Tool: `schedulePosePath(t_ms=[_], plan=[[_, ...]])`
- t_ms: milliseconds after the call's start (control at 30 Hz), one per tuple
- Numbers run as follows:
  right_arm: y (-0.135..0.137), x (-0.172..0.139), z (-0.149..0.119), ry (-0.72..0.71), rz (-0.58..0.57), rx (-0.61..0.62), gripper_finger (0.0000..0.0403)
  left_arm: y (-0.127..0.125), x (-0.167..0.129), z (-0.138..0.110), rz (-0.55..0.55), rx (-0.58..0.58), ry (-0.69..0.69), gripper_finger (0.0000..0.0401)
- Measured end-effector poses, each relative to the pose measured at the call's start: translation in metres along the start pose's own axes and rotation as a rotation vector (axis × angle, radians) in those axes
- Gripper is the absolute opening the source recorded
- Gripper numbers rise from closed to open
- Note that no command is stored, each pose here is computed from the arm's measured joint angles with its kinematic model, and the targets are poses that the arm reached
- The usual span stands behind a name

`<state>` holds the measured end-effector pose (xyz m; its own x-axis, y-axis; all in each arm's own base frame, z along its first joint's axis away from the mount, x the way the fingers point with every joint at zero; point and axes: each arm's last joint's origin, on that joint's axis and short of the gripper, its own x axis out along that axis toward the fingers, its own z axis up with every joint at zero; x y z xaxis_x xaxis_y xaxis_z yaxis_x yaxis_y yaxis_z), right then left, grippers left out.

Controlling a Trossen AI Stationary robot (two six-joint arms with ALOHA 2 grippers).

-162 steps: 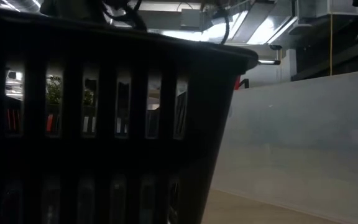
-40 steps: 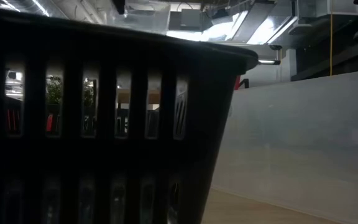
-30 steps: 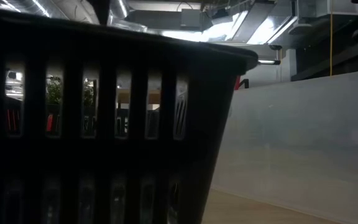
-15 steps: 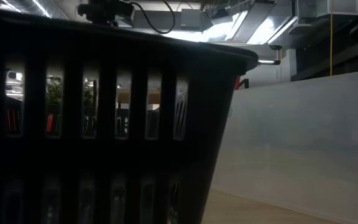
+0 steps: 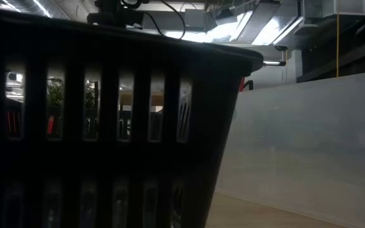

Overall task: Stack baskets on shelf by color
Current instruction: Put the top transparent bin on the shelf

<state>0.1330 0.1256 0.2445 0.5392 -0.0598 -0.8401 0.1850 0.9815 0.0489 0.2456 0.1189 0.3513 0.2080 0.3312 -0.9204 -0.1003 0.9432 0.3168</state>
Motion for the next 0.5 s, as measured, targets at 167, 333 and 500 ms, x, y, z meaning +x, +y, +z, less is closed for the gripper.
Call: schedulePosePath(t_ms=[167,333,500], plan=[[0.0005,0.0000,0.0004,-0.004,0.005,0.004,0.0117,-0.0009,0.0000,0.0003,-0.030,0.027,-0.013,0.0000],[0.0005,0.0000,0.0004,-0.004,0.005,0.004,0.0117,-0.0018,-0.0001,0.0007,-0.061,0.034,-0.027,0.0000],[0.0005,0.0000,0.0005,-0.004,0.006,0.004,0.0117,-0.0017,-0.0001,0.0008,-0.060,0.031,-0.027,0.0000]])
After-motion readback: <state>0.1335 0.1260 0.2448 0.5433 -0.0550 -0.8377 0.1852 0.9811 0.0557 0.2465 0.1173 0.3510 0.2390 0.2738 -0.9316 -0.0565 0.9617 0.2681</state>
